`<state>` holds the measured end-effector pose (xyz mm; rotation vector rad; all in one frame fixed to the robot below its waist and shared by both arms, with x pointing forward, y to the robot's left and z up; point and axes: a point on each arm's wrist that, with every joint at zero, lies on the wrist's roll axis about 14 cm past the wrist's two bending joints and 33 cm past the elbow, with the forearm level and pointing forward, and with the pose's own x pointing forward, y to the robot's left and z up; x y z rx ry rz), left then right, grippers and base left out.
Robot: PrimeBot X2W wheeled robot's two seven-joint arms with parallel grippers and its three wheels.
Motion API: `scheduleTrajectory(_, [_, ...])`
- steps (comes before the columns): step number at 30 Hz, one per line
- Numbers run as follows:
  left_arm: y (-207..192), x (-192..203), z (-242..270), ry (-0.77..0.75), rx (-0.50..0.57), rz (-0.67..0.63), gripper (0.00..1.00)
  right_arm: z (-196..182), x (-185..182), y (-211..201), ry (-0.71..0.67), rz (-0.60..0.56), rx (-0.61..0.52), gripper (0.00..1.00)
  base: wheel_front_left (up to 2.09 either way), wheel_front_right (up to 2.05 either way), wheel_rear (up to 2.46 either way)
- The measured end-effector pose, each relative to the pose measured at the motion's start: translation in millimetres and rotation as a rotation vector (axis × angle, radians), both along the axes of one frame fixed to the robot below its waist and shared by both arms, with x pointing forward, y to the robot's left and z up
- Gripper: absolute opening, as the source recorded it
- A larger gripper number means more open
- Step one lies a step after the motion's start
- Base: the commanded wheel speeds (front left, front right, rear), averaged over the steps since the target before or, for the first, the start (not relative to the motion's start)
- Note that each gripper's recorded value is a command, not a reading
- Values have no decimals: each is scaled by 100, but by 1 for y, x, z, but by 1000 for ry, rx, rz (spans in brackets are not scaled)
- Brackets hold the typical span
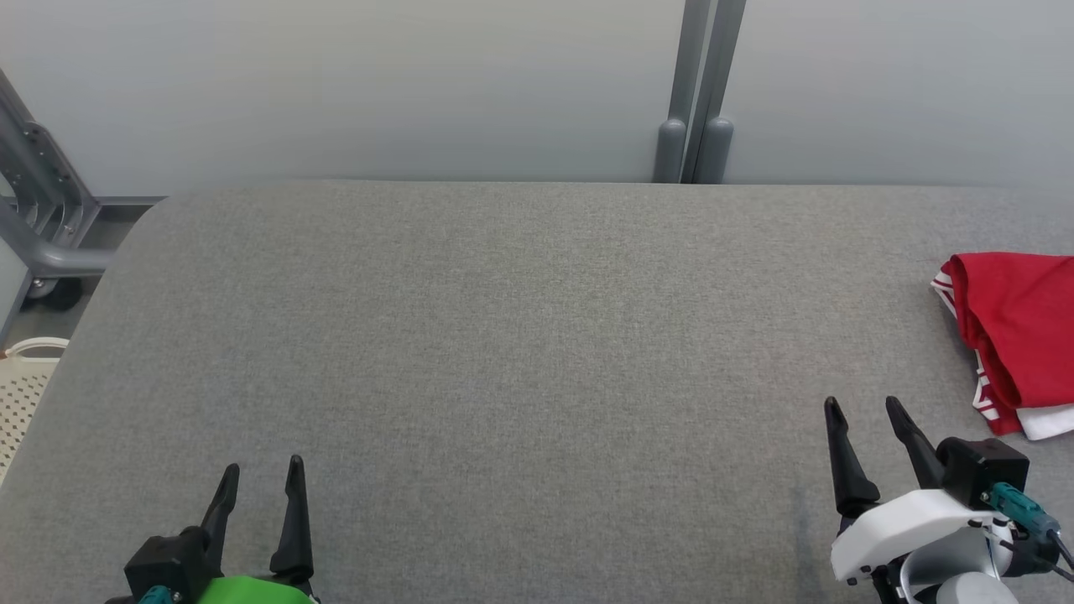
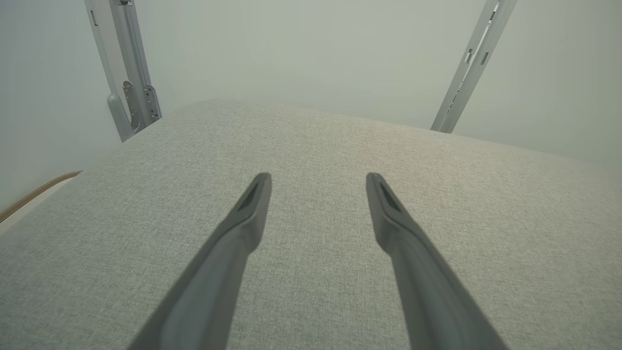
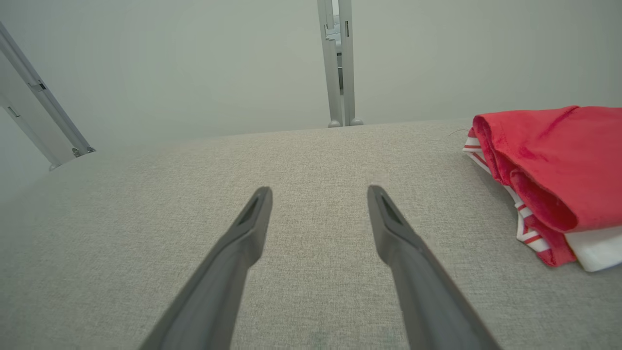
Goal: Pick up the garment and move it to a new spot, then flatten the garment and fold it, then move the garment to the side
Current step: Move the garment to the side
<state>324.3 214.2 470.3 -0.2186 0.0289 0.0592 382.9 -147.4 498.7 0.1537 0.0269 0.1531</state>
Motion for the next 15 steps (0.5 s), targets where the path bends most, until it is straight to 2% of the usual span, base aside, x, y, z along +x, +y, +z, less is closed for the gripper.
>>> scheduleTrajectory(15, [-1, 1, -7, 26, 1, 3, 100, -18, -1, -2, 52, -7, 10, 100, 0, 0, 0])
